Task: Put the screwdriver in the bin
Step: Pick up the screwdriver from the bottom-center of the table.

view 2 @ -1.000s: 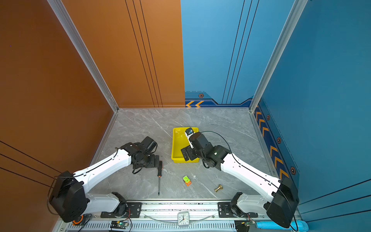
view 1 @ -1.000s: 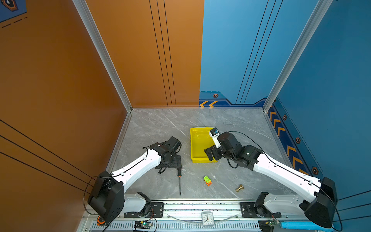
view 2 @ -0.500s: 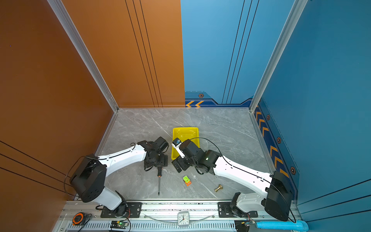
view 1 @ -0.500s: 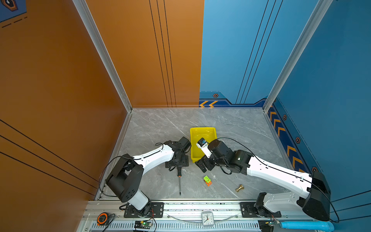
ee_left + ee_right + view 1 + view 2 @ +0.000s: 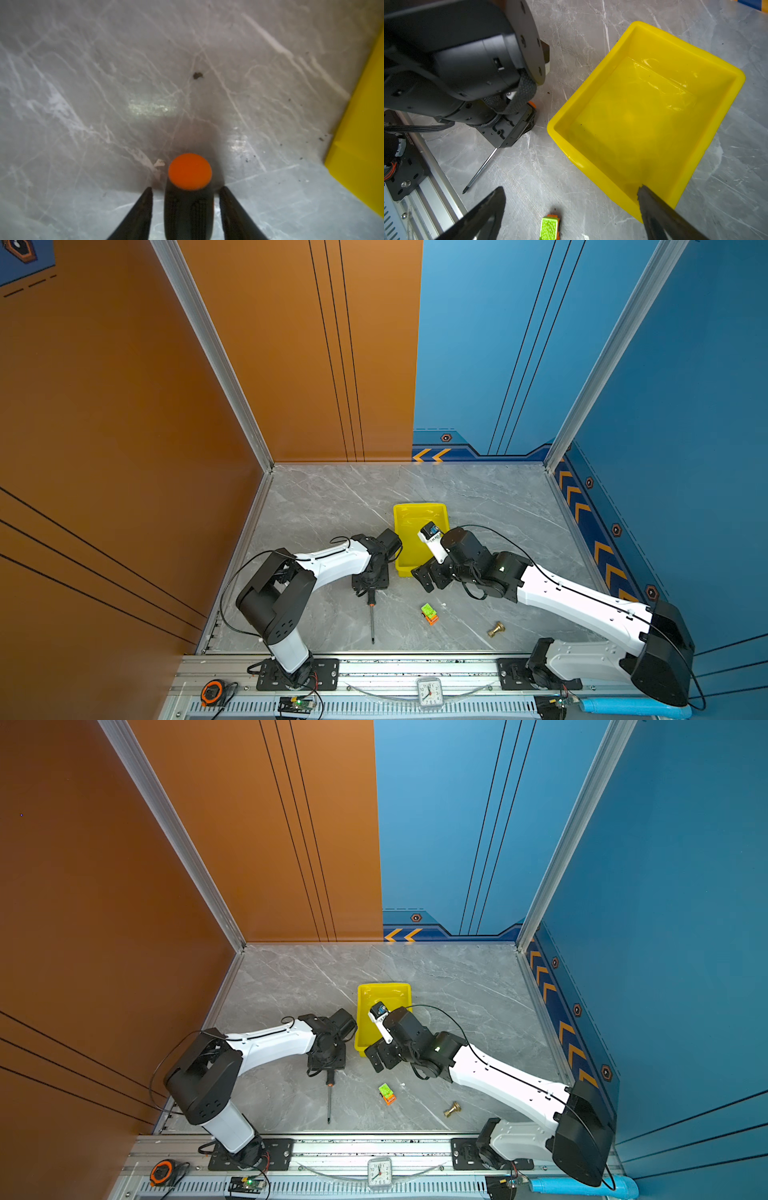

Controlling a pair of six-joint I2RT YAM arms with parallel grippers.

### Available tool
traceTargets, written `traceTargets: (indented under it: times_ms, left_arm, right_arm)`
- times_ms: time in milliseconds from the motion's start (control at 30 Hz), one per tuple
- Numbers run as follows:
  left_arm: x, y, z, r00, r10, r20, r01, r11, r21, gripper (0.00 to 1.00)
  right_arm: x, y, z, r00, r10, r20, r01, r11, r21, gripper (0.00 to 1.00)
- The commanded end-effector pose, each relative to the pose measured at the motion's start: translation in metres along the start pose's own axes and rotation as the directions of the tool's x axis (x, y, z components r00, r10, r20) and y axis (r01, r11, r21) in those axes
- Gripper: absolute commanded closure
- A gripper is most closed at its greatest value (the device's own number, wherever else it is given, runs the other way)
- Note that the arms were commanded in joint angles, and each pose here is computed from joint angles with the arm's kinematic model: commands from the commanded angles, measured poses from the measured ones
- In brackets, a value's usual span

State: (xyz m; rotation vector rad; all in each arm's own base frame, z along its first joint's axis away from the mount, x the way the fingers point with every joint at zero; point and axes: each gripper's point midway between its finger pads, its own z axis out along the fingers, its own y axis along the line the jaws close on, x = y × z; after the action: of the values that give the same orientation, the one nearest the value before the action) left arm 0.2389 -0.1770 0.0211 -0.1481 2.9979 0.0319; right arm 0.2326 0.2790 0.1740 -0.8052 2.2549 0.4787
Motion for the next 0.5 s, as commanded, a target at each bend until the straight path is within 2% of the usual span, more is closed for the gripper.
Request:
traceTargets:
  times_ms: [0, 300, 467]
  left_arm:
    - [0.003, 0.004, 0.005, 1.000, -0.002, 0.002, 0.002, 1.000, -0.031, 0.59]
    - [-0.006, 0.011, -0.015, 0.999, -0.021, 0.044, 0.021, 1.000, 0.001, 0.90]
    - [-0.031, 0.020, -0.057, 0.992, -0.009, 0.129, 0.010, 1.000, -0.004, 0.96]
  right_arm:
    - [-0.005, -0.005, -0.006, 0.999, 0.025, 0.037, -0.026, 1.000, 0.014, 0.00]
    - [-0.015, -0.016, -0.011, 0.995, 0.057, 0.077, -0.061, 0.997, 0.052, 0.00]
    - [-0.021, -0.021, -0.016, 0.991, 0.084, 0.103, -0.090, 0.994, 0.058, 0.00]
